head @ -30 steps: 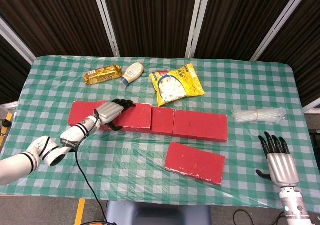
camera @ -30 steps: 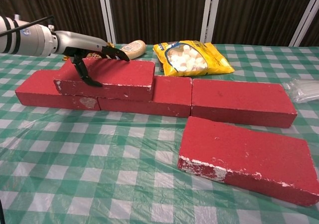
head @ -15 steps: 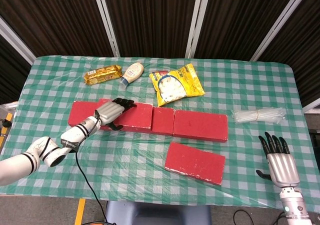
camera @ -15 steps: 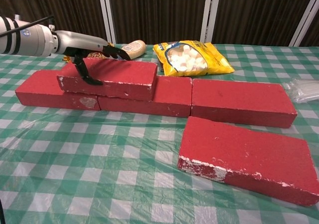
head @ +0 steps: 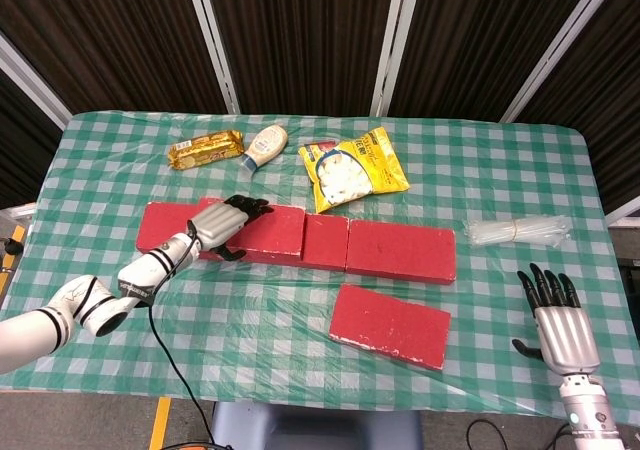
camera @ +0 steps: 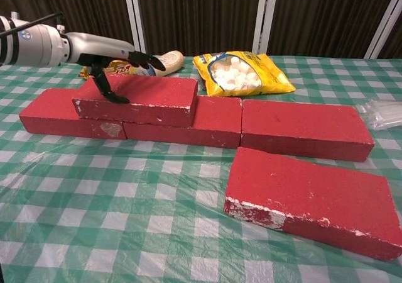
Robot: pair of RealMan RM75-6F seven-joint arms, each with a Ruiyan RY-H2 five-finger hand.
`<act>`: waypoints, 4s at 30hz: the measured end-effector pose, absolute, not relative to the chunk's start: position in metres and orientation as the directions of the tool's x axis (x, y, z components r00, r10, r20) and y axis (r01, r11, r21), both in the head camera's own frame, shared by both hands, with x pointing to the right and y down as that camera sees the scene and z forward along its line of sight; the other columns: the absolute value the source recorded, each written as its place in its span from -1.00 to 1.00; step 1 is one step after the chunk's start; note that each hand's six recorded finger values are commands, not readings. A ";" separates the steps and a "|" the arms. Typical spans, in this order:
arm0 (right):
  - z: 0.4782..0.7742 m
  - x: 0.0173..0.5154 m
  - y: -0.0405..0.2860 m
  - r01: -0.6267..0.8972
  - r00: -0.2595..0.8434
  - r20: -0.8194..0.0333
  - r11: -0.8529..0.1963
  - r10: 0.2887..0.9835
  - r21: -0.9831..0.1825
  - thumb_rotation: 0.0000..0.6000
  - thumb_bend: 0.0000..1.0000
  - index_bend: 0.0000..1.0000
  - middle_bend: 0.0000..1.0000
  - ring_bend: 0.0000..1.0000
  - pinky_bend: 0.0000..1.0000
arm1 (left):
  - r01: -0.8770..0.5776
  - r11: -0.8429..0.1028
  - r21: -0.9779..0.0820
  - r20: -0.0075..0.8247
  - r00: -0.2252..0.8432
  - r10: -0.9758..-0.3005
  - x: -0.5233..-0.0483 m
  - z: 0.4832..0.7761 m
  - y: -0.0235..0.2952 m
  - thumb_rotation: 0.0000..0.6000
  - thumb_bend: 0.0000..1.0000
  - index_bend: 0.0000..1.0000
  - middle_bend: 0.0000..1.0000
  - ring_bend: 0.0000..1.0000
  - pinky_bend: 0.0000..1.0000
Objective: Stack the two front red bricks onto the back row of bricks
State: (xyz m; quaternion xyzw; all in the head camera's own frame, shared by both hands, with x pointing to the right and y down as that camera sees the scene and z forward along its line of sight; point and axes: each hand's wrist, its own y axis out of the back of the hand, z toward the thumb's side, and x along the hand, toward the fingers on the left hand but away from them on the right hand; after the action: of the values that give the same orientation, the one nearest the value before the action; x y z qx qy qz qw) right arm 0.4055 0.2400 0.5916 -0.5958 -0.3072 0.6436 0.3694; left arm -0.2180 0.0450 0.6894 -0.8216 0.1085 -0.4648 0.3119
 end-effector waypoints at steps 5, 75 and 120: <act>0.589 0.400 0.241 -0.088 0.013 -0.534 -0.531 0.846 -0.843 1.00 -0.81 -1.00 -1.00 -1.00 -1.00 | 0.069 -0.755 -0.653 0.636 0.592 -0.496 -0.220 0.666 0.053 1.00 -0.28 -1.00 -1.00 -1.00 -0.90; 0.676 0.232 0.241 0.200 0.142 -0.802 -0.811 0.580 -0.550 1.00 -0.84 -0.52 -0.64 -0.84 -0.60 | -0.131 -0.536 -0.834 0.472 0.333 -0.816 -0.451 0.582 0.256 1.00 -0.31 -1.00 -1.00 -1.00 -0.97; 0.621 0.228 0.097 0.196 0.296 -0.630 -0.691 0.718 -0.696 1.00 -0.84 0.05 -0.18 -0.28 -0.12 | -0.119 -0.535 -0.837 0.497 0.247 -0.832 -0.454 0.604 0.240 1.00 -0.31 -1.00 -1.00 -1.00 -0.97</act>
State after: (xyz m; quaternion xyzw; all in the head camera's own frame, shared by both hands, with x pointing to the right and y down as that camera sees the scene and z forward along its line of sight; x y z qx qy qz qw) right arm 0.2277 0.0973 0.6206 -0.7637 -0.2992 0.5122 0.2548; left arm -0.4539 0.2405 0.6045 -0.7094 0.3352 -0.5140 0.3468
